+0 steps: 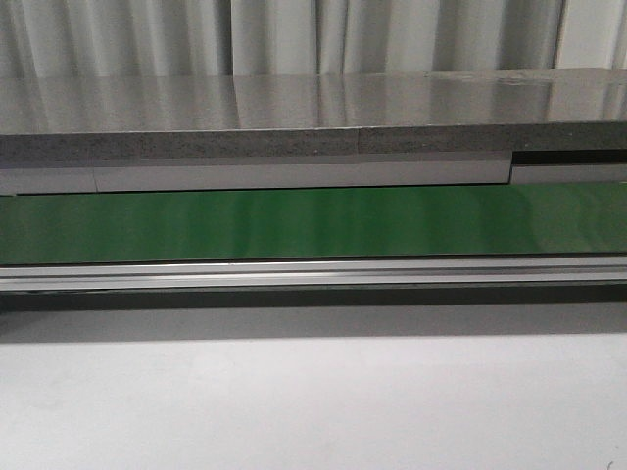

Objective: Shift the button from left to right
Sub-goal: 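Grasp the button and carry it onto the conveyor belt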

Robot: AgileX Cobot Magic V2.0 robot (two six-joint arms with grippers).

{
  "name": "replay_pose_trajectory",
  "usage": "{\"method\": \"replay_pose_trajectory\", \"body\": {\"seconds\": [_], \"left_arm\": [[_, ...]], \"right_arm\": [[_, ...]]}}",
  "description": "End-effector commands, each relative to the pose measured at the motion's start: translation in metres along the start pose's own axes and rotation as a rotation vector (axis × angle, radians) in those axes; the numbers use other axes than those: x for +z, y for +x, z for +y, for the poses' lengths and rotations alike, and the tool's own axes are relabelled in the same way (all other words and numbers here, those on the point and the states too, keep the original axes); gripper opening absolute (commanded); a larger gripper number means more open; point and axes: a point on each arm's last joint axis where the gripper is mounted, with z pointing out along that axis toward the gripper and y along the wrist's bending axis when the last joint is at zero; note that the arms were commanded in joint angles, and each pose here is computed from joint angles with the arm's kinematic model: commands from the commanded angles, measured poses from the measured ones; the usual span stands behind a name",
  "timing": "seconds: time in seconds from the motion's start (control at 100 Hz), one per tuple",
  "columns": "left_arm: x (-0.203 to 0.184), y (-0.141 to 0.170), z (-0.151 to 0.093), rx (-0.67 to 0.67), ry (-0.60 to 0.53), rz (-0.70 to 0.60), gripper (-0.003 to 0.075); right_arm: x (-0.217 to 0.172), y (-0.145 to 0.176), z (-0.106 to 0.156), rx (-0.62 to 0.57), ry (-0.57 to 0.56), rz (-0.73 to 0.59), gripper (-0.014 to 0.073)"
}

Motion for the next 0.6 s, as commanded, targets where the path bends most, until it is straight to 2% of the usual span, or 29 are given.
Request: {"method": "replay_pose_trajectory", "body": {"seconds": [0.0,0.17,0.27,0.34,0.53,0.59], "left_arm": [[-0.016,-0.010,0.001,-0.004,0.000,-0.082,0.0615],[-0.006,-0.010,-0.001,0.000,0.003,-0.060,0.0610],[-0.005,-0.011,-0.003,0.006,0.004,-0.071,0.0557],[-0.006,-0.012,-0.006,0.013,0.005,-0.079,0.0486],[-0.006,-0.012,-0.007,0.017,0.006,-0.078,0.0202],[-0.007,-0.012,-0.007,0.017,0.006,-0.072,0.0138]], "right_arm": [[-0.003,-0.013,0.001,-0.011,-0.006,-0.114,-0.0067],[-0.003,-0.013,0.001,-0.011,-0.006,-0.114,-0.0067],[-0.003,-0.013,0.001,-0.011,-0.006,-0.114,-0.0067],[-0.003,-0.013,0.001,-0.011,-0.006,-0.114,-0.0067],[-0.003,-0.013,0.001,-0.011,-0.006,-0.114,-0.0067],[-0.003,-0.013,0.001,-0.011,-0.006,-0.114,-0.0067]]}}
